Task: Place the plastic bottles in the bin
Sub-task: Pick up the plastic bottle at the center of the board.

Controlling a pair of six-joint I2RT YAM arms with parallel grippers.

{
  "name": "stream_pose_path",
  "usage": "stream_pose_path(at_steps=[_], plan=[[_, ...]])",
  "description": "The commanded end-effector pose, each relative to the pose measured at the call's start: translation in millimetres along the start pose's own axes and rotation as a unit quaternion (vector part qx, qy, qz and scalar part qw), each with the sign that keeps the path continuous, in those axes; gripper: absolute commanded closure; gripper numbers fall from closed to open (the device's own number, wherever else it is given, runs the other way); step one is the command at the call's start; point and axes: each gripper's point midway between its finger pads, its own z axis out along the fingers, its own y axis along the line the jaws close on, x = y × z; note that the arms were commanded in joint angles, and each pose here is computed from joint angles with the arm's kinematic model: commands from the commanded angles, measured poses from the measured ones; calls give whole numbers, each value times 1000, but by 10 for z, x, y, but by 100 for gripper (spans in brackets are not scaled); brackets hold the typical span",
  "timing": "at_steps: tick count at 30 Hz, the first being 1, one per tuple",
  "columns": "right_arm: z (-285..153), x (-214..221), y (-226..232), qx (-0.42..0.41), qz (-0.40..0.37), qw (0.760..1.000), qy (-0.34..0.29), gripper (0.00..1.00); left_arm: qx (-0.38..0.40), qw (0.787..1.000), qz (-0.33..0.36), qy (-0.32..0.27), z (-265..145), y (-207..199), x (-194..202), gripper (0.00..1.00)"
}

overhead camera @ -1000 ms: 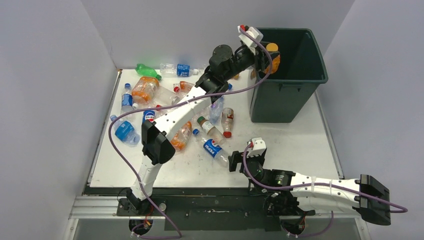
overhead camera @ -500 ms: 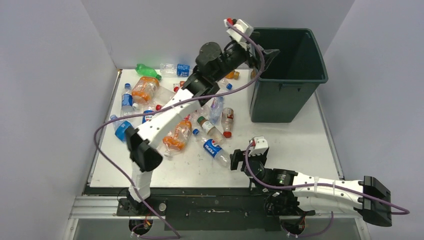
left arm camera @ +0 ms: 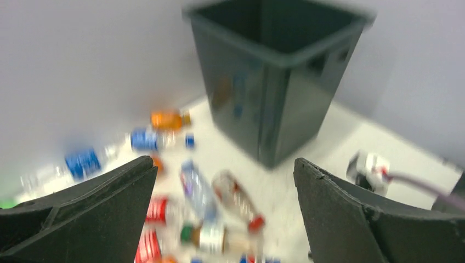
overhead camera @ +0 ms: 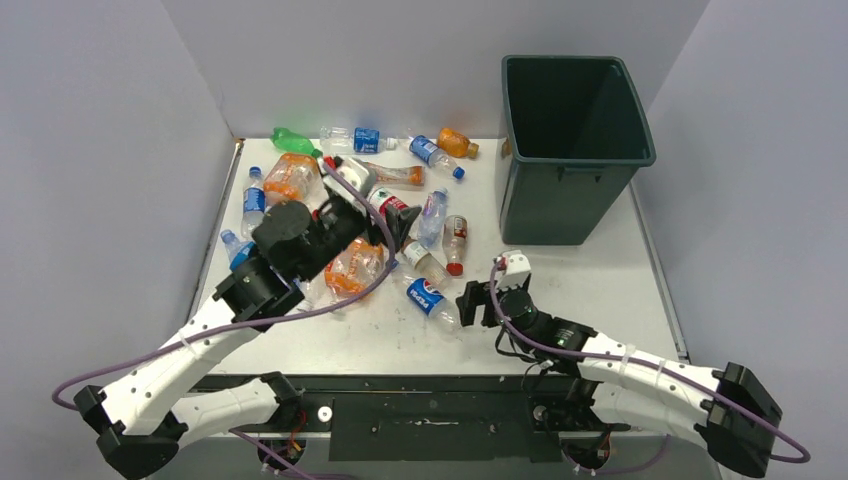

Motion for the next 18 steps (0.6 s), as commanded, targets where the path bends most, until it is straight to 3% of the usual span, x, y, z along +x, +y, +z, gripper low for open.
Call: stream_pose_path(at_steps=[1,7,12,18], plan=[[71,-2,526,-126,-59,990,36,10,-35,986,-28,162,-318,104,1307,4],[251,154,684,-153,-93,982,61,10,11,977,-151,149,-314,-93,1389,4],[418,304,702,-141,-124,977,97,10,-40,967,-169,188,-295,46,1582,4],[555,438,676,-121,-142,974,129,10,-54,967,-175,179,-319,88,1550,4]])
